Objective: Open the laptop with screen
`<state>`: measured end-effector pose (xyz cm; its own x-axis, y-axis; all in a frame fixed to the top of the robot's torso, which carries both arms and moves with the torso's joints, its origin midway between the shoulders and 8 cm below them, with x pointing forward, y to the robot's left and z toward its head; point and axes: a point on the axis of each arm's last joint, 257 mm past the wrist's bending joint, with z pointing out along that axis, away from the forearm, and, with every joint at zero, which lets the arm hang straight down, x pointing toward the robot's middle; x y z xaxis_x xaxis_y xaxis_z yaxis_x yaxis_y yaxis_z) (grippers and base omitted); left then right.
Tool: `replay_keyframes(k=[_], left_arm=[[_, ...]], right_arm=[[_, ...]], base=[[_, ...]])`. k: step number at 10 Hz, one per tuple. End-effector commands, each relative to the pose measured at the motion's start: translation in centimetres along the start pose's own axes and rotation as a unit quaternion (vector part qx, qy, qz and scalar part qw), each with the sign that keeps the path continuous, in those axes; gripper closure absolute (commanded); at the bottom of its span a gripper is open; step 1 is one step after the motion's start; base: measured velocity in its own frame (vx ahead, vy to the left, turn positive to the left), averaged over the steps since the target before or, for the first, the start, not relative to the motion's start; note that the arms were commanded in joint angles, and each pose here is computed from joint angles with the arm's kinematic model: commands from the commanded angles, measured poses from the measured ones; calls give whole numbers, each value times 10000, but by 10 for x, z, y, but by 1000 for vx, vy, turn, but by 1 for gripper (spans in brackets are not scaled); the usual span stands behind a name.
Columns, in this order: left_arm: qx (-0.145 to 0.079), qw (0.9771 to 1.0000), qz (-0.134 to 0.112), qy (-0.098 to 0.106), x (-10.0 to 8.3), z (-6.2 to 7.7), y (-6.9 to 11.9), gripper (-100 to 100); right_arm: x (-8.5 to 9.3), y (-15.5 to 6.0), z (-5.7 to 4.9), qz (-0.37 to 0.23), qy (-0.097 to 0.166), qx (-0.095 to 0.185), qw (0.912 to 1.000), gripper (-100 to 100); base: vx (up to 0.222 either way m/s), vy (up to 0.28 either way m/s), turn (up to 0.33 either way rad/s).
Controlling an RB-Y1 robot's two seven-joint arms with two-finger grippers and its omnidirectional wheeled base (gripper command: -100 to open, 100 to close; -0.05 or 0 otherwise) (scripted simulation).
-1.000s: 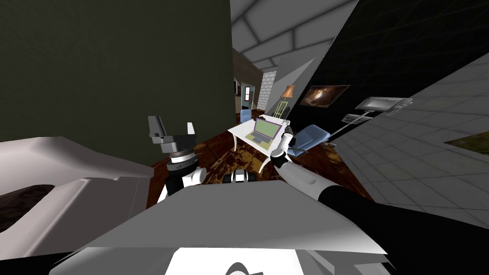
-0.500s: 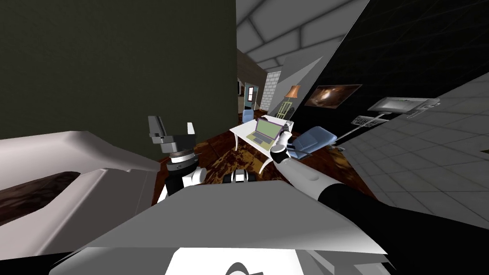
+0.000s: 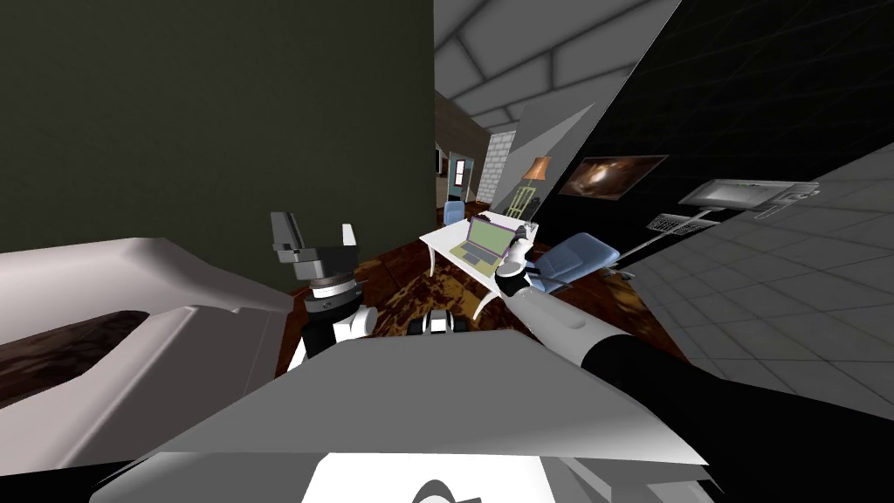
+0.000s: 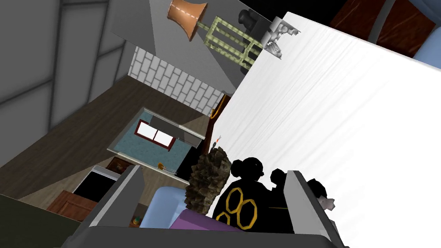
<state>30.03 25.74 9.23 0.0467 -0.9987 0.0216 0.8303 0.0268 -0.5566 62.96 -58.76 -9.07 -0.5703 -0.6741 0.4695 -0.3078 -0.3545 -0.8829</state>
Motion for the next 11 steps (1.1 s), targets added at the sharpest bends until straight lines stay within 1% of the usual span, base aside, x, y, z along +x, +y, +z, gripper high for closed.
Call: replay_keyframes(k=[1,2,3,4,6,7,8,9,10,11], left_arm=[[0,10000,-1,0,0,0,0,0],[-1,10000,0,-1,0,0,0,0],[-1,10000,1,-1,0,0,0,0],[0,10000,1,0,0,0,0,0],[0,10000,0,0,0,0,0,0],[0,10000,-1,0,0,0,0,0],[0,10000,-1,0,0,0,0,0],[0,10000,-1,0,0,0,0,0],[0,10000,-1,0,0,0,0,0],[-1,10000,1,-1,0,0,0,0]], right_arm=[[28,2,6,-889,32,155,9959,100],[42,-28,12,-1259,99,425,9911,100],[39,-24,14,-1723,-60,445,9840,100],[33,-32,14,-2075,-107,514,9768,100],[27,-36,13,-2625,-141,530,9634,100],[20,-45,13,-2873,-169,610,9558,100],[14,-54,12,-3033,-194,699,9501,100],[8,-63,11,-3127,-219,794,9463,100],[38,-52,16,-3924,-134,767,9165,100],[44,-58,19,-4313,-153,818,8984,100]], base=[[225,37,-241],[305,90,-414],[168,64,-335],[49,9,-124],[-16,-22,24],[-26,-12,-3],[-21,-1,-5],[-9,4,2],[246,40,-356],[304,94,-425]])
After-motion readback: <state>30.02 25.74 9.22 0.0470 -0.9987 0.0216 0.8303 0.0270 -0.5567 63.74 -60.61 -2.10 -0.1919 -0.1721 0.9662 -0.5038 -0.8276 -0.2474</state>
